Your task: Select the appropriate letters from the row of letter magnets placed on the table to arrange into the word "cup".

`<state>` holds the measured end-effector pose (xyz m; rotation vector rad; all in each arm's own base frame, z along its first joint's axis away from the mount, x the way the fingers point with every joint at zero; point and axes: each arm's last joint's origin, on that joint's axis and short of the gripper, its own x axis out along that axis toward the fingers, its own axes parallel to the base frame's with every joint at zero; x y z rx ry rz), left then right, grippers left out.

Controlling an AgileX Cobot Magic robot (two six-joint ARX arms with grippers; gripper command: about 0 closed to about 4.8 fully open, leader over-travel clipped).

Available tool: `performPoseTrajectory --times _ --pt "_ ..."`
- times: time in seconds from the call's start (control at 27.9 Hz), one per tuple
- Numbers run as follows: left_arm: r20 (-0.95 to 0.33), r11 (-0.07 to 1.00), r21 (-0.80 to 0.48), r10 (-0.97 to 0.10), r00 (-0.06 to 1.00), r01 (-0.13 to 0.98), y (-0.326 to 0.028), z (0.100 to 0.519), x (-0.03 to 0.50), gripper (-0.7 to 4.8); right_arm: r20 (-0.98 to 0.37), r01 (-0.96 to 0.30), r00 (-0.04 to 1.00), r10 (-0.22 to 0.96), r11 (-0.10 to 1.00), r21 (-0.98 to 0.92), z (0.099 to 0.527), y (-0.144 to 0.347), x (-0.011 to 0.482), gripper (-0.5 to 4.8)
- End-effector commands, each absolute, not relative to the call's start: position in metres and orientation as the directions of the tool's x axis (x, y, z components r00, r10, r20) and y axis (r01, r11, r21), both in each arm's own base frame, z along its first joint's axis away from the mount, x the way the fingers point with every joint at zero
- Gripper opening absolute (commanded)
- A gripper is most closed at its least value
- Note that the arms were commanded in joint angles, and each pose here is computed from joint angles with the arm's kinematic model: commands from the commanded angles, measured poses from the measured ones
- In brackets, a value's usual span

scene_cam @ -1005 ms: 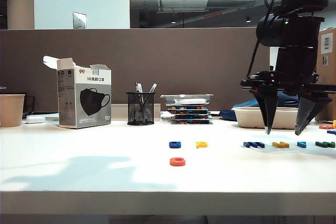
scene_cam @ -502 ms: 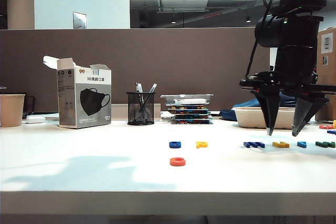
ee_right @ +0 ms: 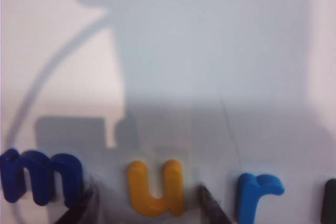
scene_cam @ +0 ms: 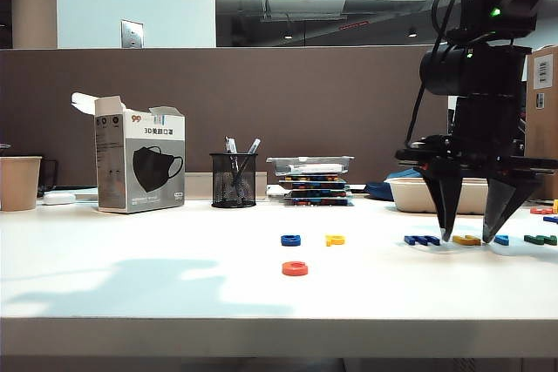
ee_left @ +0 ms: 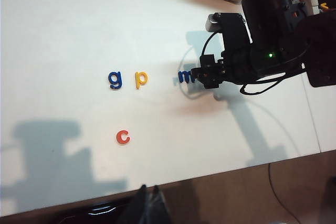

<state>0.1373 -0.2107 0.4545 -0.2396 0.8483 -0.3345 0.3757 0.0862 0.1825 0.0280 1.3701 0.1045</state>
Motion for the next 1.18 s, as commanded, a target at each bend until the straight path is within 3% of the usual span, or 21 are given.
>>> performPoseTrajectory --times 0.04,0.14,0.25,0.43,0.47,0.54,1.11,1.18 --pt "-0.681 0.920 -0.340 -0.384 0.623 0.196 -0.2095 0.4567 0.1367 -0.05 -0.975 -0.060 0.202 0.091 0.995 0.080 0.1829 0.0863 0.3766 2.42" --pt "-0.681 0.920 -0.340 -0.384 0.623 0.196 -0.2095 0.4567 0.1367 -0.05 -0.975 -0.060 0.203 0.090 0.995 0.079 0.1829 0.0862 0.3766 2.41" --pt "-0.681 0.920 -0.340 -0.384 0.623 0.196 -0.2095 0.4567 0.1367 -0.05 -0.975 -0.060 0.203 0.090 0.995 0.080 0.1829 0.0862 0.3767 1.97" --pt "-0.681 0.920 -0.340 -0.384 0.623 0.196 -0.2095 0.4567 0.1367 -0.05 -0.974 -0.060 0.209 0.091 0.995 0.080 0.1831 0.0862 0.3773 1.95" --pt "-0.682 0.920 -0.340 -0.385 0.623 0.196 -0.2095 0.4567 0.1367 -0.05 -0.974 -0.060 0.209 0.091 0.995 0.080 0.1831 0.0862 0.3773 1.42" --pt "-0.681 0.920 -0.340 -0.384 0.623 0.196 -0.2095 0.4567 0.1367 -0.05 -0.974 -0.061 0.210 0.092 0.995 0.080 0.1831 0.0862 0.3773 1.14" --pt "-0.681 0.920 -0.340 -0.384 0.623 0.196 -0.2095 0.4567 0.1367 -0.05 -0.972 -0.061 0.216 0.094 0.995 0.082 0.1832 0.0864 0.3780 1.18" --pt "-0.681 0.920 -0.340 -0.384 0.623 0.196 -0.2095 0.4567 0.1367 -0.05 -0.972 -0.061 0.216 0.094 0.995 0.082 0.1832 0.0864 0.3780 1.37"
